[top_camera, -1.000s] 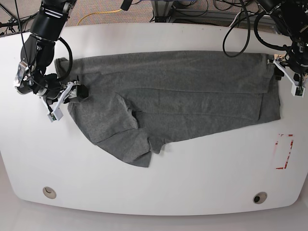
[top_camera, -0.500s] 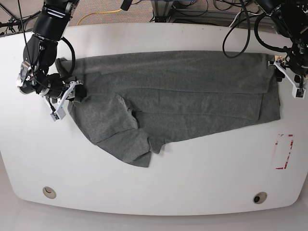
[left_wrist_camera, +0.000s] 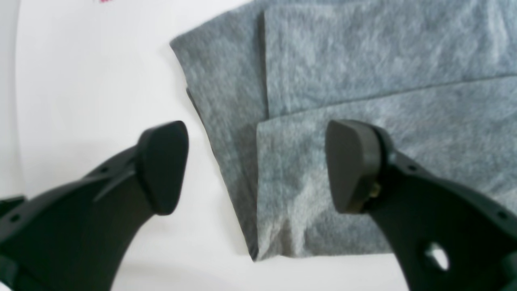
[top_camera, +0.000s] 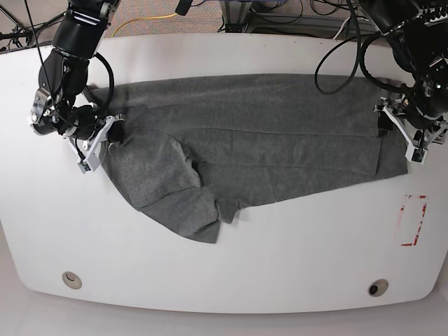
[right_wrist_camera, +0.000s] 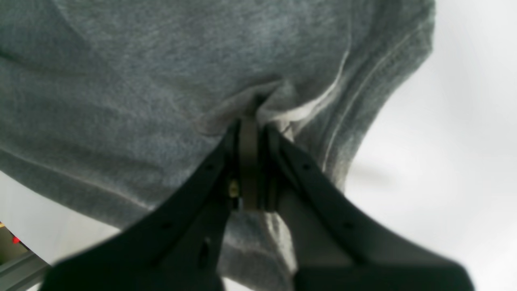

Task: Fold the T-shirt properly
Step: 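Lower the left gripper onto the shirt's folded side and pinch it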

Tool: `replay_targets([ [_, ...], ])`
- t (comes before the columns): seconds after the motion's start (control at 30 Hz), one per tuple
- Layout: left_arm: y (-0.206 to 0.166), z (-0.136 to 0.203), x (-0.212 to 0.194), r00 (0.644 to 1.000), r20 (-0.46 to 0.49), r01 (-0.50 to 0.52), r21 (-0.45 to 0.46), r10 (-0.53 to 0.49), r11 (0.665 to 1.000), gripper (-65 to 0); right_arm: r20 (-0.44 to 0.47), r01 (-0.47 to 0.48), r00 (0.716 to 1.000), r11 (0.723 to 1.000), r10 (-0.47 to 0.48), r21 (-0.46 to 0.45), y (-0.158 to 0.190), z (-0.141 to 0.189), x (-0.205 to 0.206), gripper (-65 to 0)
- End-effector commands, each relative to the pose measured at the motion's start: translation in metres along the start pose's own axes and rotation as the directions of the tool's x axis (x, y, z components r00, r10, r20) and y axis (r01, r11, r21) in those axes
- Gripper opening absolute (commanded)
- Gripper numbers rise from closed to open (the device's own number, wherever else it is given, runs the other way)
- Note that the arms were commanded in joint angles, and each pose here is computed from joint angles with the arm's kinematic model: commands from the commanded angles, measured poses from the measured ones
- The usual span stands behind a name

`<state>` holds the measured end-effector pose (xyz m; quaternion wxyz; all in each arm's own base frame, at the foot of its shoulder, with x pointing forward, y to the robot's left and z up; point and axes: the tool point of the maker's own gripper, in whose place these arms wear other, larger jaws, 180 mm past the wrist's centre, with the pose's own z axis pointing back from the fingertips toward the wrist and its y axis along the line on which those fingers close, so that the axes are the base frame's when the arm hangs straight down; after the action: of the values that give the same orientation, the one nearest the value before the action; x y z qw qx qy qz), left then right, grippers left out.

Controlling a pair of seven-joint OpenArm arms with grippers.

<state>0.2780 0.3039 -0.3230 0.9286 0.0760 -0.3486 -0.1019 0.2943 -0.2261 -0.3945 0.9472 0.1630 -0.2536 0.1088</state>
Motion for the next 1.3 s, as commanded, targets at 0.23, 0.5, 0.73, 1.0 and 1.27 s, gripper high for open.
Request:
replay_targets([
  [0.23,0.003,-0.032,-0.002,0.996,-0.017,-0.086,-0.067,0.085,0.994,-13.6,0.058,-0.024,0.998,1.0,0.025,-0.014,-0.004,0.01,0.02,-65.0],
  [0.5,-0.007,-0.046,-0.021,0.989,-0.068,-0.135,-0.112,0.128,0.984,-13.6,0.06,-0.021,0.998,1.0,0.022,-0.014,-0.004,0.01,0.02,-65.0],
  [0.73,-0.024,-0.052,-0.015,0.988,-0.048,-0.15,-0.191,0.144,0.97,-13.8,0.058,-0.02,0.998,1.0,0.021,-0.013,-0.004,0.01,0.019,-65.0],
  [1.0,-0.029,-0.052,-0.014,0.99,-0.045,-0.143,-0.206,0.136,0.968,-15.1,0.06,-0.02,0.998,1.0,0.021,-0.014,-0.004,0.01,0.02,-65.0],
  [1.27,-0.03,-0.054,-0.017,0.989,-0.056,-0.146,-0.208,0.137,0.967,-26.4,0.062,-0.02,0.998,1.0,0.02,-0.015,-0.004,0.011,0.02,-65.0],
])
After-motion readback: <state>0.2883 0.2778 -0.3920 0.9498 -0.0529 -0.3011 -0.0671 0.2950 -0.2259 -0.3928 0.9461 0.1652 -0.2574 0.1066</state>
